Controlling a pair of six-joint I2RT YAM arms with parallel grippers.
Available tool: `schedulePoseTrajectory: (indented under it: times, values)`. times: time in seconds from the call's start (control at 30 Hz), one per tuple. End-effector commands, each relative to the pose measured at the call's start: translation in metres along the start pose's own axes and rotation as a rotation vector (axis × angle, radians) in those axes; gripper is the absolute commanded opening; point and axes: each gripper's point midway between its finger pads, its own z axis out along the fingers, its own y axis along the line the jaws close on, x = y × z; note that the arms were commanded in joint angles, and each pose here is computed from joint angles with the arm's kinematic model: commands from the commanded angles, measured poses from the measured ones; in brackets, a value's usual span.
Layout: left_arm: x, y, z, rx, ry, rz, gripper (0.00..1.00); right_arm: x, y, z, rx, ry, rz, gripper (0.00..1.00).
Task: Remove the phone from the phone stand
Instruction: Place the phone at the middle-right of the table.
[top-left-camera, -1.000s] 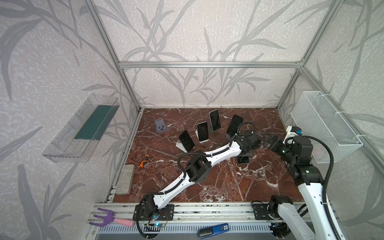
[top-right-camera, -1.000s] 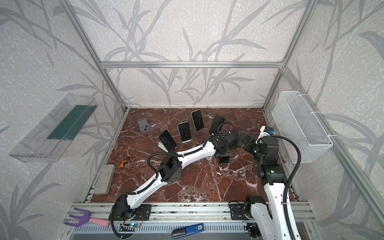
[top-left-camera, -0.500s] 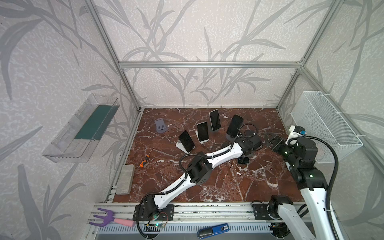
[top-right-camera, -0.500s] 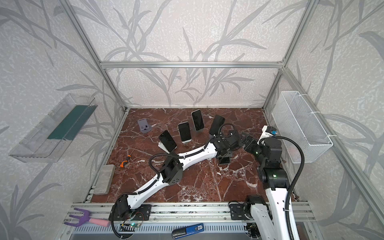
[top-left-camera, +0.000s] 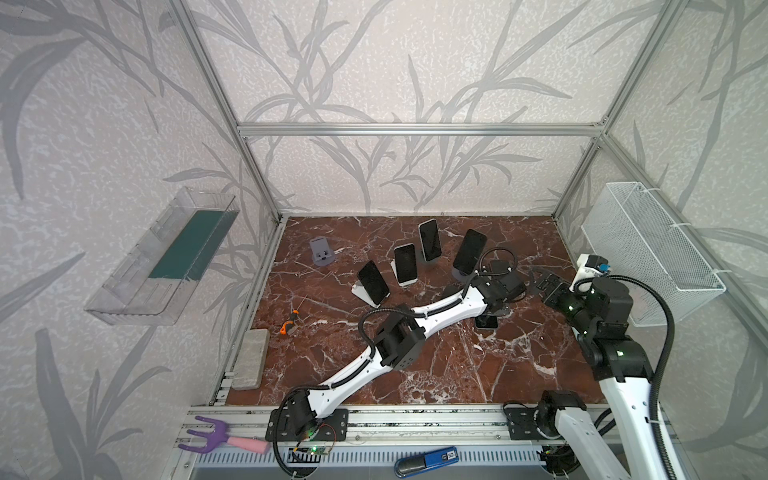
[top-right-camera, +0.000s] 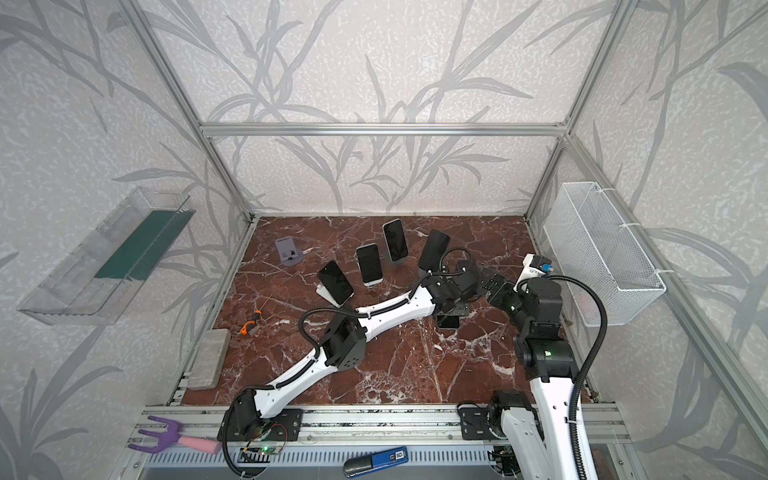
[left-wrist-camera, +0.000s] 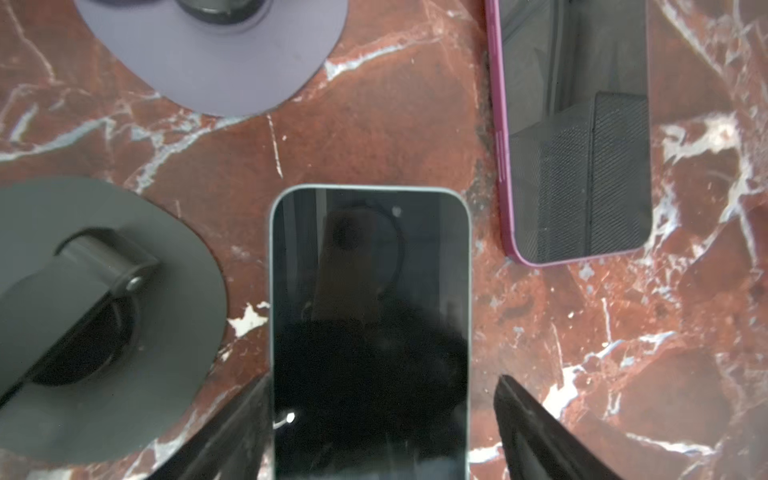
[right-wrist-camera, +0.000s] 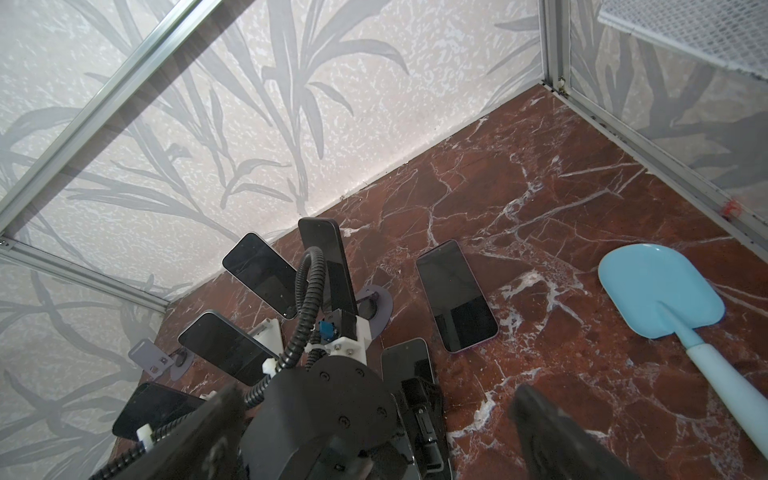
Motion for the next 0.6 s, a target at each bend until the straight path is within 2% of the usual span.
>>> schedulePoseTrajectory:
  times: [0.0,0.07,0.17,0.4,0.47,0.57]
  values:
    - [0.047,0.03,0.036,-0.108,0.137,0.047,0.85,0.002,-0.004,0.005,0.009,0.001,-0.015,0.99]
    - [0.048,0.024,0.034,-0.084,0.144,0.058,0.85,0.005,-0.007,0.005,0.017,0.004,-0.02,0.99]
    - [0.032,0.013,0.017,-0.041,0.11,0.086,0.86,0.005,-0.01,0.001,0.034,-0.01,-0.032,0.99]
    - [-0.036,-0.013,-0.07,0.118,-0.06,0.218,0.87,-0.008,-0.001,-0.009,0.017,-0.047,-0.028,0.99]
    - [-0.049,-0.025,-0.097,0.212,-0.096,0.276,0.86,-0.015,0.004,-0.013,-0.003,-0.071,-0.03,0.99]
    - [-0.067,-0.027,-0.128,0.283,-0.132,0.306,0.83,-0.035,-0.005,-0.022,0.084,-0.145,-0.061,0.99]
